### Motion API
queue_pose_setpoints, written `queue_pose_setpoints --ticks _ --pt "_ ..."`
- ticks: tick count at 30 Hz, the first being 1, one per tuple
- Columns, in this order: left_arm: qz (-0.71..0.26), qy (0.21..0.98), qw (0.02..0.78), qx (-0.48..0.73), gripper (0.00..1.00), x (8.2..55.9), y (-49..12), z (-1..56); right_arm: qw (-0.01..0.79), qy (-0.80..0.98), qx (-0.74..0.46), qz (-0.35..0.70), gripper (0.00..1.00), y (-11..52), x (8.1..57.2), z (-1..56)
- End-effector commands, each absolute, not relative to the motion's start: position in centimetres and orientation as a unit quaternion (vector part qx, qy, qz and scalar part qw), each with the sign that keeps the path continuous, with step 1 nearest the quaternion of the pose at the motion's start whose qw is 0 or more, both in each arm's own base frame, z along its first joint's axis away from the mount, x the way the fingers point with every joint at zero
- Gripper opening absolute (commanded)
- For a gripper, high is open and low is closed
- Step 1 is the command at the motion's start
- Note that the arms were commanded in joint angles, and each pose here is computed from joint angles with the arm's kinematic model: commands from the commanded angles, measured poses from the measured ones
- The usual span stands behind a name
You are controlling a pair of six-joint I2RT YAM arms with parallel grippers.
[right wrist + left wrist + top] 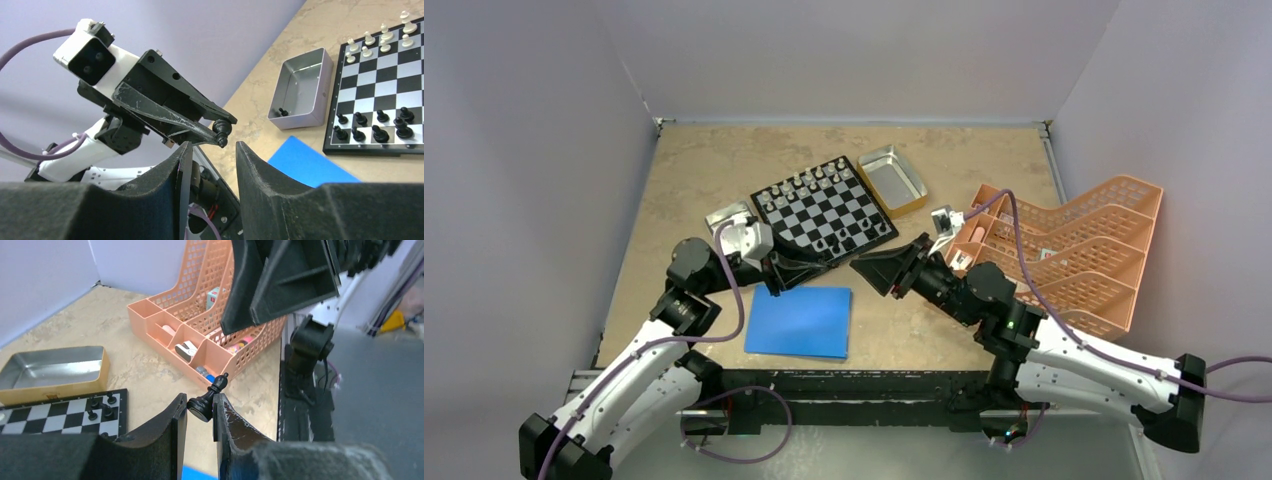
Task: Set up the chess pieces on the board
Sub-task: Place the chess piece on the chessboard.
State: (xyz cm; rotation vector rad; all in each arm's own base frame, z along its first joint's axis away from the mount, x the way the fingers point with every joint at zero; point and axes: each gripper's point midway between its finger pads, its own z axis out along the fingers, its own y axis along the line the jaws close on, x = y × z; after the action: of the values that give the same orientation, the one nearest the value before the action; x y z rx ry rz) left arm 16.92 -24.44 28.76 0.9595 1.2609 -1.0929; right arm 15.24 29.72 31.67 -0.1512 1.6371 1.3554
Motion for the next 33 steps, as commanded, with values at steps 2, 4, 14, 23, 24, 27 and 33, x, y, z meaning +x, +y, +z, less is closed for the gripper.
queue_pose_setpoints --ticks 2,4,14,23,24,27,33 --pt "-0.505 0.55 0.587 0.313 0.0 18.3 -24.5 31.7 0.492 0.641 -0.034 0.588 0.4 30.9 16.1 35.0" --pt "-0.504 0.571 0.575 0.298 0.0 18.9 -24.6 31.4 0.486 0.647 -0.041 0.586 0.4 31.8 16.3 35.3" --pt "-0.512 0.594 0.563 0.262 0.0 19.5 -24.4 31.1 0.482 0.66 -0.015 0.576 0.28 33.2 17.8 35.0" --pt "-0.517 0.587 0.564 0.265 0.0 19.1 -24.4 31.5 0.487 0.68 0.017 0.548 0.37 32.8 19.1 33.9" --pt "-0.517 0.587 0.564 0.265 0.0 19.1 -24.4 31.5 0.488 0.682 0.019 0.545 0.38 32.7 19.2 33.8" --pt "-0.517 0.588 0.563 0.263 0.0 19.2 -24.4 31.5 0.486 0.684 0.026 0.543 0.37 32.5 19.2 33.6" --pt "-0.522 0.588 0.56 0.26 0.0 19.1 -24.4 31.6 0.477 0.696 0.025 0.536 0.35 32.8 19.3 32.6"
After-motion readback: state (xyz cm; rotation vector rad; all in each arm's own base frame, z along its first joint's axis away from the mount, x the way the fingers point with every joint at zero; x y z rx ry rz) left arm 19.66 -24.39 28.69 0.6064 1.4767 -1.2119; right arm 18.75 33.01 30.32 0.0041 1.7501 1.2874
